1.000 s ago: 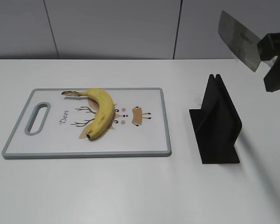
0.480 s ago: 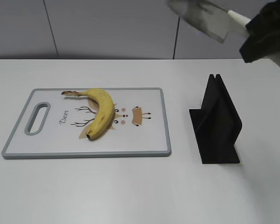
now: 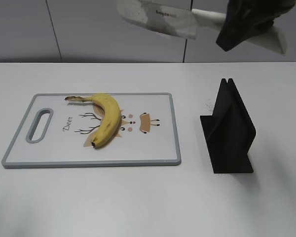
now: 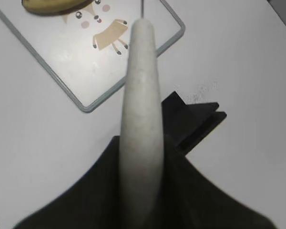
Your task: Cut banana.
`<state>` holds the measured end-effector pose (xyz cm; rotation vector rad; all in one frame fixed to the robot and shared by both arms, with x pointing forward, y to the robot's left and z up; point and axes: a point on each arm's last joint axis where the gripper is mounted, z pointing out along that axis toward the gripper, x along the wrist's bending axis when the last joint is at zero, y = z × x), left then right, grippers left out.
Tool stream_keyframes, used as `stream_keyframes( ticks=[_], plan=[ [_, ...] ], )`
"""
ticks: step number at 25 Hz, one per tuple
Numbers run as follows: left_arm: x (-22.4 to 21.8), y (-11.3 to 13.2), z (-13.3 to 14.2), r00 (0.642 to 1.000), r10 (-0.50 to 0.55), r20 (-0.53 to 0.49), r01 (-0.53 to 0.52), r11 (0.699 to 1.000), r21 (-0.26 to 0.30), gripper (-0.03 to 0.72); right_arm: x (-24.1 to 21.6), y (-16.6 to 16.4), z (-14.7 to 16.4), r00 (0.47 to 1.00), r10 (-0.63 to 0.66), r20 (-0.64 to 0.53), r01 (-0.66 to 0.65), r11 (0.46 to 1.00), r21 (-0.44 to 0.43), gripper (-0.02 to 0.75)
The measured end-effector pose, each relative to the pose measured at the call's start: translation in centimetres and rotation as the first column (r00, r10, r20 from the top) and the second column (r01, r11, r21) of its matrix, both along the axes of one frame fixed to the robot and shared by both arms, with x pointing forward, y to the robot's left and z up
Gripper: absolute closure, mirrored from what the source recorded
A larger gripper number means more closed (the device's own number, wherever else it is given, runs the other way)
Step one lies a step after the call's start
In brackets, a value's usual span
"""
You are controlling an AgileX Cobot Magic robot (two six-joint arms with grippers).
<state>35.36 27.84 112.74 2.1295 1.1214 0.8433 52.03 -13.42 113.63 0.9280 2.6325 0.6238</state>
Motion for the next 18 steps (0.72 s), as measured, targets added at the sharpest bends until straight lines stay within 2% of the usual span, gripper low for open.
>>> stream_keyframes(
  ticks=[5,10,15,18],
  plan=[
    [3.8,-1.2,1.3,0.989,-0.14,-0.042,0.143,0.986,0.089,0.107,1.7,1.9,-1.1,0.977,0.211,-0.016,-0.212,0.977,-0.017,0.568],
    [7.7,-2.9,2.2,0.956,-0.275,-0.098,0.288,0.943,0.167,0.107,3.1,3.2,-3.2,0.932,0.361,-0.039,-0.362,0.932,-0.034,0.568],
    [12.2,-4.0,1.8,0.896,-0.388,-0.214,0.433,0.869,0.237,0.106,4.0,4.5,-5.5,0.858,0.512,-0.045,-0.513,0.858,-0.018,0.568],
    [14.3,-4.7,0.7,0.832,-0.471,-0.294,0.542,0.804,0.245,0.104,4.7,5.6,-6.3,0.832,0.554,-0.014,-0.553,0.832,0.033,0.568]
  ],
)
